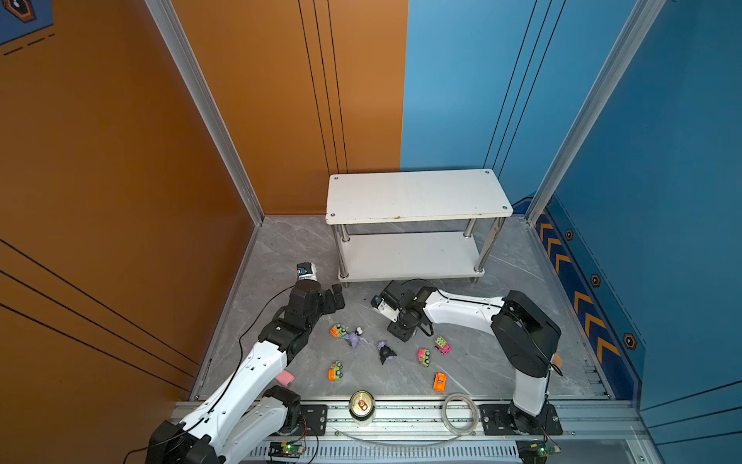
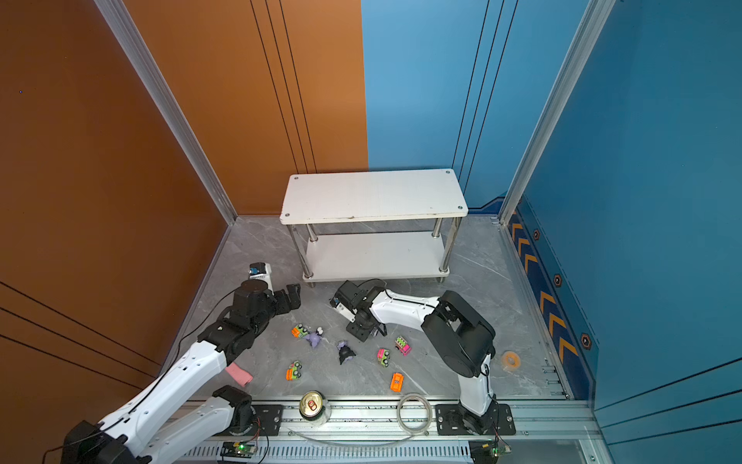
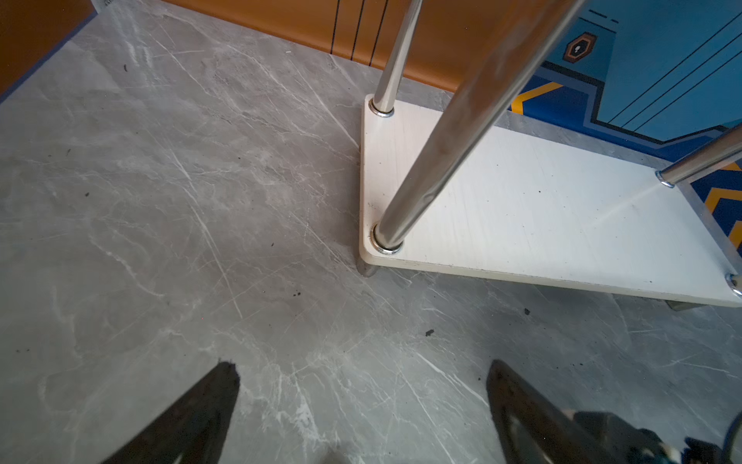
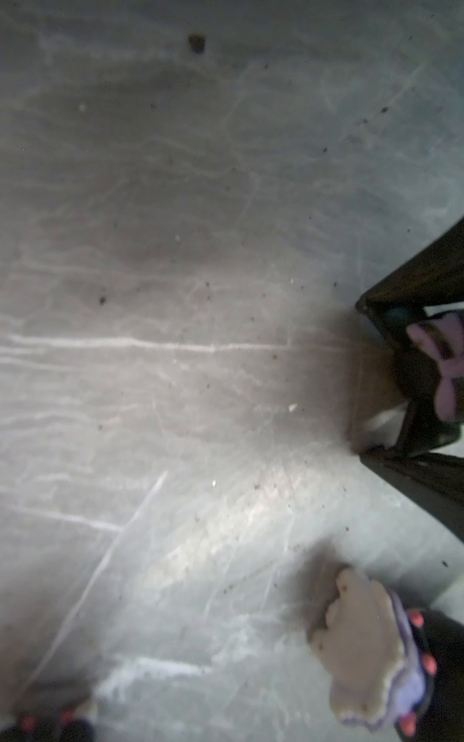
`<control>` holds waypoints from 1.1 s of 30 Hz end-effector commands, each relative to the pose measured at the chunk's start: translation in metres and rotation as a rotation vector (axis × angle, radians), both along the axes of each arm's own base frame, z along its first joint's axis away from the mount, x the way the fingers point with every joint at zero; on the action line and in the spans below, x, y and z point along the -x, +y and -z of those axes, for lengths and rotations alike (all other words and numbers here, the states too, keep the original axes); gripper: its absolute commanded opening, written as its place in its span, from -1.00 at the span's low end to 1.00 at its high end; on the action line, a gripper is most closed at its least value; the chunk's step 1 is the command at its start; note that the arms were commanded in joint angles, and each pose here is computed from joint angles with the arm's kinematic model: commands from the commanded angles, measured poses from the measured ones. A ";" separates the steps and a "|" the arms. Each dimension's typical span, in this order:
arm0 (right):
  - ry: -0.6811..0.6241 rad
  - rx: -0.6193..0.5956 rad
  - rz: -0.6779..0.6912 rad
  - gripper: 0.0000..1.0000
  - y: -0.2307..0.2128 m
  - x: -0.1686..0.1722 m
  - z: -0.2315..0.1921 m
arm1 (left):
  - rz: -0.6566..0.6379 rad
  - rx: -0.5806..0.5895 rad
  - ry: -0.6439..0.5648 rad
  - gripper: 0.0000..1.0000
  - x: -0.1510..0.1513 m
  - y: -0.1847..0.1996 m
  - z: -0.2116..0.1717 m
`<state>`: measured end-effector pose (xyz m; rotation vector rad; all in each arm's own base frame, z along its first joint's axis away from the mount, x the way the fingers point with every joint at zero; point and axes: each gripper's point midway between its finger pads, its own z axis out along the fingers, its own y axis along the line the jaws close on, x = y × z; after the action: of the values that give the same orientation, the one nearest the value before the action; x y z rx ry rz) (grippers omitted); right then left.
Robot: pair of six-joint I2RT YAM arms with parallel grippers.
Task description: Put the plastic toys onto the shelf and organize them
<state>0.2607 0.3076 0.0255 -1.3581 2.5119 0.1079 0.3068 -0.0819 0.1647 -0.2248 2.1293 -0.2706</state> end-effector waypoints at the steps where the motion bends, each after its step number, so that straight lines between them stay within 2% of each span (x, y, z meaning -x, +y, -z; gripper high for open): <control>1: -0.022 -0.110 0.089 -0.49 0.002 -0.015 -0.025 | 0.038 0.022 -0.017 0.96 -0.005 -0.013 -0.011; 4: -0.074 -0.184 0.131 -0.65 0.002 -0.026 -0.045 | 0.065 0.014 -0.015 0.96 -0.006 -0.020 -0.013; 8: -0.154 -0.308 0.229 -0.76 -0.004 -0.043 -0.081 | 0.087 -0.004 -0.020 0.96 -0.004 -0.029 -0.014; 13: -0.265 -0.483 0.502 -0.84 -0.035 -0.075 -0.143 | 0.104 0.028 -0.036 1.00 0.003 -0.042 -0.010; 16: -0.273 -0.640 0.679 -0.86 -0.058 -0.087 -0.171 | 0.183 0.062 -0.079 0.99 0.010 -0.068 -0.019; 19: -0.244 -0.777 0.773 -0.87 -0.067 -0.088 -0.187 | 0.274 0.039 -0.128 0.98 0.022 -0.103 -0.029; 27: -0.127 -0.875 0.846 -0.86 -0.064 -0.072 -0.195 | 0.543 0.000 -0.161 0.96 0.033 -0.205 -0.044; 33: -0.138 -0.928 0.852 -0.86 -0.066 -0.067 -0.209 | 0.701 0.036 -0.180 0.96 0.040 -0.263 -0.058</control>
<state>0.3311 0.2384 0.2128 0.0318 2.2562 0.7338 0.2721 -0.3186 0.1962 0.4457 2.0372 -0.6098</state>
